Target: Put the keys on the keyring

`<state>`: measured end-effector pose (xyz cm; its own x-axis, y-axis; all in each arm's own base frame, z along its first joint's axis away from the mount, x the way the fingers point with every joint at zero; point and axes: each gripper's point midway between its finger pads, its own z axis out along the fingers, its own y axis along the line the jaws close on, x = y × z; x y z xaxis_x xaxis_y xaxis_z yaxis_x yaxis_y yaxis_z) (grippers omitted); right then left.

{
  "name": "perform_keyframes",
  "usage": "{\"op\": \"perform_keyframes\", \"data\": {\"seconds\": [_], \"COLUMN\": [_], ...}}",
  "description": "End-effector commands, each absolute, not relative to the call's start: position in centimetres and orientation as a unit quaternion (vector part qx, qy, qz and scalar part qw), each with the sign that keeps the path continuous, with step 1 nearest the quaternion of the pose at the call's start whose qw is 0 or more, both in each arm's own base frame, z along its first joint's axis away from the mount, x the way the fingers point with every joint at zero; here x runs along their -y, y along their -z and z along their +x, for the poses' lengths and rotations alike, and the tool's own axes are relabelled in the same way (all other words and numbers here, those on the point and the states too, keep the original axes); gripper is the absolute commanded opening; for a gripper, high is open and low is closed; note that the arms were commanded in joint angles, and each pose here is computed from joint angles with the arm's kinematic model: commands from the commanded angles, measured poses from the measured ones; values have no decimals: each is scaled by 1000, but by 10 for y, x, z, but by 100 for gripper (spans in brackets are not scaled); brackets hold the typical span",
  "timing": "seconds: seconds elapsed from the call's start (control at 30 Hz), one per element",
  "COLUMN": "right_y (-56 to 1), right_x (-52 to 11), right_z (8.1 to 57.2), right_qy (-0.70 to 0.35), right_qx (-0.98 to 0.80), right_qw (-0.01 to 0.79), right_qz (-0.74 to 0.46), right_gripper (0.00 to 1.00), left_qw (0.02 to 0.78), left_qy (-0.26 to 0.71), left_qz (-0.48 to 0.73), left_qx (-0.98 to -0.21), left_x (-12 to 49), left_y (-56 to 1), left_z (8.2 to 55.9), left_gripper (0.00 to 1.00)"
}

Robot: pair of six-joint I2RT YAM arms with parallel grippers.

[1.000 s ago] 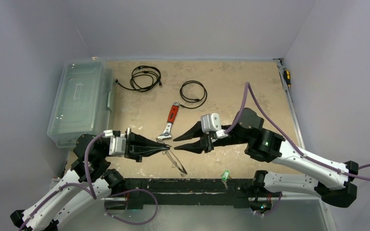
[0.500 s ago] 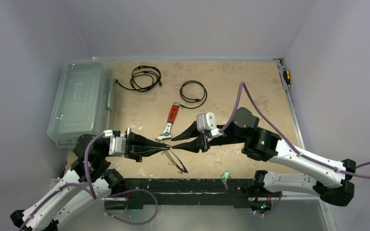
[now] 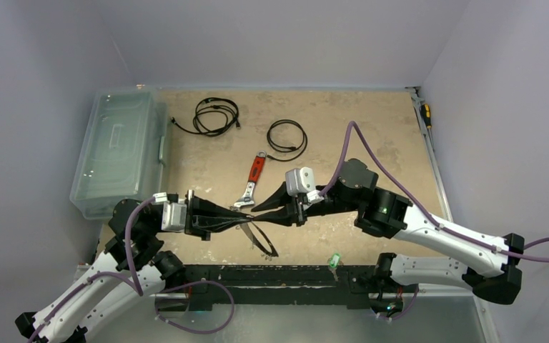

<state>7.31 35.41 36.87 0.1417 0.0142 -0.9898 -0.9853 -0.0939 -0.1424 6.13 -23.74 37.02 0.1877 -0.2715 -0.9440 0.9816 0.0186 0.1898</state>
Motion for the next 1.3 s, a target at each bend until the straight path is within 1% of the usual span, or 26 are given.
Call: {"op": "perform_keyframes", "data": {"seconds": [0.0, 0.1, 0.23, 0.4, 0.53, 0.7, 0.73, 0.77, 0.9, 1.0, 1.07, 1.13, 1.2, 1.27], "right_y": [-388, -389, -391, -392, -392, -391, -391, -388, -379, -372, -368, -360, -353, -347], "right_x": [-358, -358, -358, -361, -359, -356, -356, -356, -355, -355, -354, -353, -352, -350], "right_z": [72, 72, 72, 71, 63, 65, 66, 67, 76, 87, 97, 107, 116, 123], "right_qy": [-496, -496, -497, -502, -510, -504, -502, -498, -475, -449, -428, -403, -379, -361], "right_qx": [-413, -412, -411, -407, -386, -394, -399, -410, -442, -472, -495, -521, -545, -564], "right_qw": [530, 531, 531, 529, 524, 525, 523, 518, 511, 509, 510, 507, 502, 499], "right_qz": [-550, -550, -550, -550, -562, -562, -561, -562, -564, -562, -558, -556, -554, -550], "right_gripper": [22, 20, 14, 1, 0, 0, 0, 0, 0, 0, 0, 0, 0, 0], "left_qw": [627, 628, 628, 631, 635, 637, 637, 638, 642, 645, 650, 657, 664, 669], "left_qy": [512, 509, 505, 501, 498, 490, 488, 485, 477, 470, 463, 453, 442, 428], "left_qz": [466, 466, 466, 462, 457, 454, 455, 454, 448, 439, 432, 423, 413, 407], "left_qx": [-358, -361, -366, -370, -375, -385, -386, -389, -399, -413, -421, -429, -439, -451], "left_x": [234, 234, 235, 235, 235, 235, 235, 234, 232, 231, 229, 226, 222, 217], "left_y": [-382, -381, -379, -379, -378, -376, -375, -374, -373, -373, -374, -377, -380, -381], "left_z": [61, 63, 65, 68, 72, 76, 77, 78, 81, 87, 90, 94, 98, 102], "left_gripper": [0, 0, 0, 0, 0, 0, 4, 13, 39, 54, 69, 86, 92, 96]}}
